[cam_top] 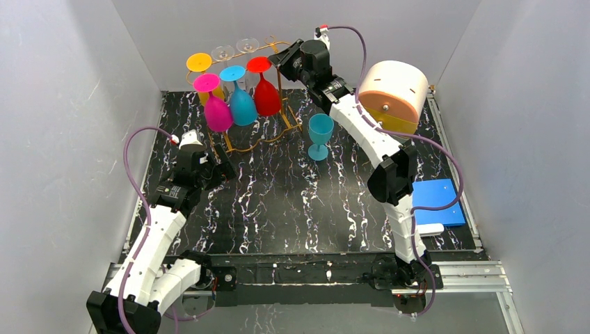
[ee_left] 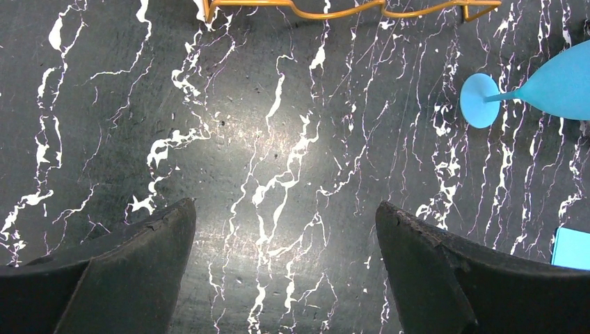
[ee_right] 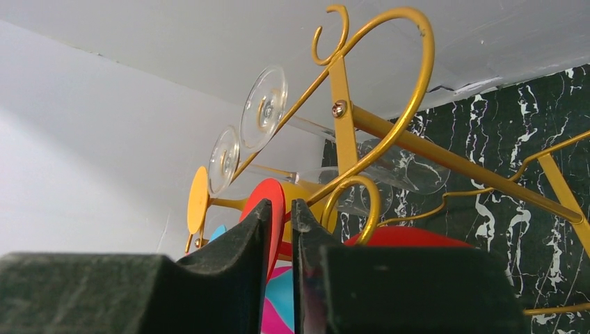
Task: Take the wine glass off the wine glass rack
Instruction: Pick up the wine glass from the wine rack.
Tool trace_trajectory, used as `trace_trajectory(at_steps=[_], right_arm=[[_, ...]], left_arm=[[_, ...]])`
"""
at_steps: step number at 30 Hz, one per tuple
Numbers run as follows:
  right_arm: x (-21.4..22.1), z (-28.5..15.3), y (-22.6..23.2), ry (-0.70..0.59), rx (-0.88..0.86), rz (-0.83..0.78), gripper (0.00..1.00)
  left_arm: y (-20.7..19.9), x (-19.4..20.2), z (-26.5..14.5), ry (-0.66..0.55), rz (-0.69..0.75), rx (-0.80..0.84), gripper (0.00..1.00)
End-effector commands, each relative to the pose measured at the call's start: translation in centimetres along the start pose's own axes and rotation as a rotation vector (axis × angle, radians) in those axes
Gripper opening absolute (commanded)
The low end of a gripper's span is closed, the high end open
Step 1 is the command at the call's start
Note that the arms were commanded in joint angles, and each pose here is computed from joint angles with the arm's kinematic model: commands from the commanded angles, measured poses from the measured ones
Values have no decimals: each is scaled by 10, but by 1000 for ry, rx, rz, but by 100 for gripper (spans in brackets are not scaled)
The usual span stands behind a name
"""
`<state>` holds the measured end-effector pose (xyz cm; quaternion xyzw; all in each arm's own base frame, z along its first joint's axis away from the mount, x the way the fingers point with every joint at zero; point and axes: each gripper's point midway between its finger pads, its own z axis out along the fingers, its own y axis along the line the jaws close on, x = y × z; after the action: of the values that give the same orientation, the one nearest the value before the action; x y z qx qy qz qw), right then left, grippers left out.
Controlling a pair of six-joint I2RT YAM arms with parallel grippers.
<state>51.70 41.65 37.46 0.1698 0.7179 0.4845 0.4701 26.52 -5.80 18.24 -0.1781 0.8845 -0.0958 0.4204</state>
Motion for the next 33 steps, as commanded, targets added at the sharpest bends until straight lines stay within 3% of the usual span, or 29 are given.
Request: trace_trajectory(at_steps=[1,6,10,13,18,22,33], right_arm=[[-13,-9,28,-49,-57,-9,26],[-8,-12,35,-34,-71,-12,32],[-5,-13,35,-23,-69,-21,22],[-10,-15,34,-39,-54,-38,7],[-18,-22,41,-61,-60,-57,7],[-21,-29,51,-56,-83,-42,1],[-30,-45,68,-8,-145,83,1]], left_arm=[[-3,-12,-10,-27,-2,7,98],[-5,-15,-10,-32,0,10,98],[-6,-14,-9,-25,0,14,98],[-7,-13,-9,-20,-3,23,98],[-9,-13,-8,-16,-8,27,98],[-11,-13,-7,-4,0,32,98],[-13,-14,-9,5,-4,37,98]])
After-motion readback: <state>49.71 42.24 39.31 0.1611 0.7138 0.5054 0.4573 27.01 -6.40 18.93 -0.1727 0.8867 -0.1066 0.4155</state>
